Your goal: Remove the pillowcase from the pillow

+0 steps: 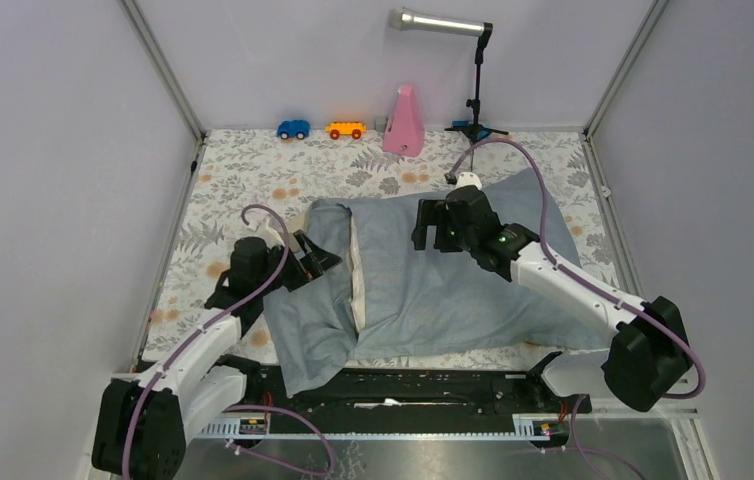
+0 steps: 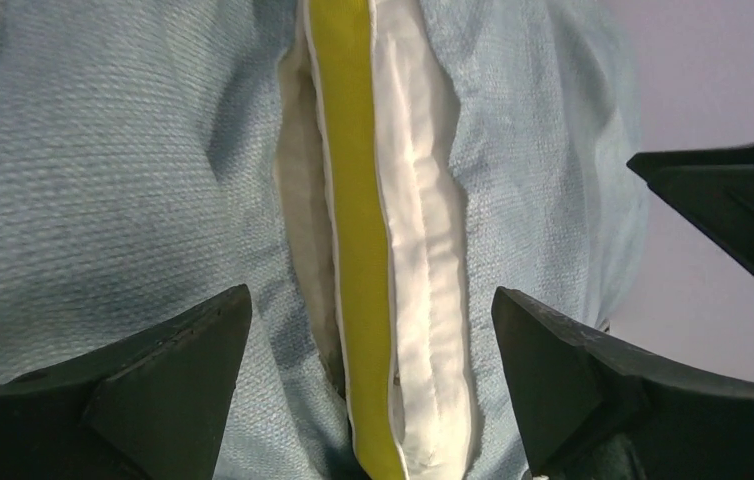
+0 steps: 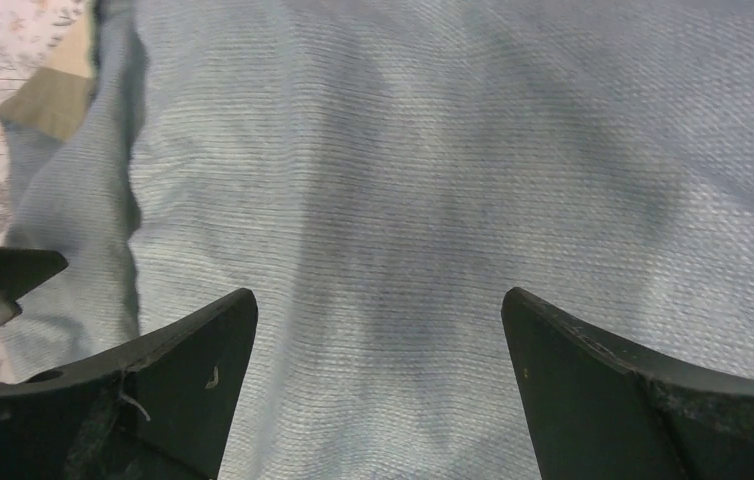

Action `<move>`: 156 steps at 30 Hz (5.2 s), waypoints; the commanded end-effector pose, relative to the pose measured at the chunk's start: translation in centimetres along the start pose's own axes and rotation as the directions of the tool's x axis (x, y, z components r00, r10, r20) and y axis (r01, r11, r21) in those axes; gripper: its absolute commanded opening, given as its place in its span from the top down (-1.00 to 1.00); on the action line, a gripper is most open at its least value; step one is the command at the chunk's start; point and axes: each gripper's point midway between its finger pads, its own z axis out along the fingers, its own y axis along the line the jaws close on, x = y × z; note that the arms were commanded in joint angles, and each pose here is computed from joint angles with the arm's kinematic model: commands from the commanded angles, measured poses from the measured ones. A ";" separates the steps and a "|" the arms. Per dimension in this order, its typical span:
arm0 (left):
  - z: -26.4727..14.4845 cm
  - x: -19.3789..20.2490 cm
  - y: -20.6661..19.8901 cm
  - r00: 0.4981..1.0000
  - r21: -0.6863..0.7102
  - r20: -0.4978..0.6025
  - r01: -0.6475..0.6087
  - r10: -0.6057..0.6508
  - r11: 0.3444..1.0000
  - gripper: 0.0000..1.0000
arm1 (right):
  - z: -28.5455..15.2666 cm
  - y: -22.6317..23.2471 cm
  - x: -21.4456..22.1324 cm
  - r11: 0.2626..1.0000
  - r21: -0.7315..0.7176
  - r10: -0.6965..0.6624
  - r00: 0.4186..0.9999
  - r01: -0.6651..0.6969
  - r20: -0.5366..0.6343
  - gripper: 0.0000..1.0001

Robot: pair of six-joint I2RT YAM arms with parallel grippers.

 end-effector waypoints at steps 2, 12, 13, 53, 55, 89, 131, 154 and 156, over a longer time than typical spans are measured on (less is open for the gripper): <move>0.9 0.2 -2.5 0.995 0.116 0.023 -0.098 0.095 0.988 -0.96 | -1.5 -1.9 0.0 0.998 0.069 0.017 1.000 -0.017 0.004 -0.99; 1.9 3.0 -2.9 0.992 0.191 -0.012 -0.122 0.126 0.974 -0.96 | -1.5 -0.4 3.0 0.999 -0.016 0.050 0.998 -0.051 -0.047 -0.99; 2.0 3.1 -2.9 0.991 0.198 -0.012 -0.131 0.136 0.971 -0.96 | -1.4 -0.2 3.2 0.999 -0.010 0.040 0.998 -0.041 -0.055 -0.99; 3.7 3.9 -2.3 0.992 0.203 -0.056 -0.100 0.114 0.974 -0.77 | -4.3 -0.9 1.1 0.999 0.038 -0.021 0.983 0.014 0.181 1.00; 3.6 3.5 -2.9 0.994 0.211 -0.047 -0.086 0.098 0.974 -0.77 | -4.3 -0.7 1.3 1.000 0.026 -0.022 0.985 0.018 0.171 1.00; -3.8 -8.7 -9.2 0.970 0.067 0.223 -0.119 0.102 0.991 1.00 | -9.7 -15.4 -0.9 0.849 0.420 0.152 0.909 -0.321 0.387 1.00; -13.8 -7.0 -23.3 0.870 0.340 0.330 -0.472 0.367 0.814 1.00 | 7.0 -16.4 -5.6 0.752 0.643 -0.054 0.986 0.144 -0.158 -0.49; -5.2 -6.7 -18.9 0.926 0.181 0.183 -0.361 0.329 0.915 1.00 | -7.6 0.1 -2.9 0.949 0.231 -0.218 0.976 0.212 -0.002 -0.99; -5.1 -6.9 -18.5 0.926 0.157 0.188 -0.358 0.328 0.921 1.00 | -7.9 1.5 0.1 0.964 0.162 -0.209 0.977 0.212 -0.038 -0.99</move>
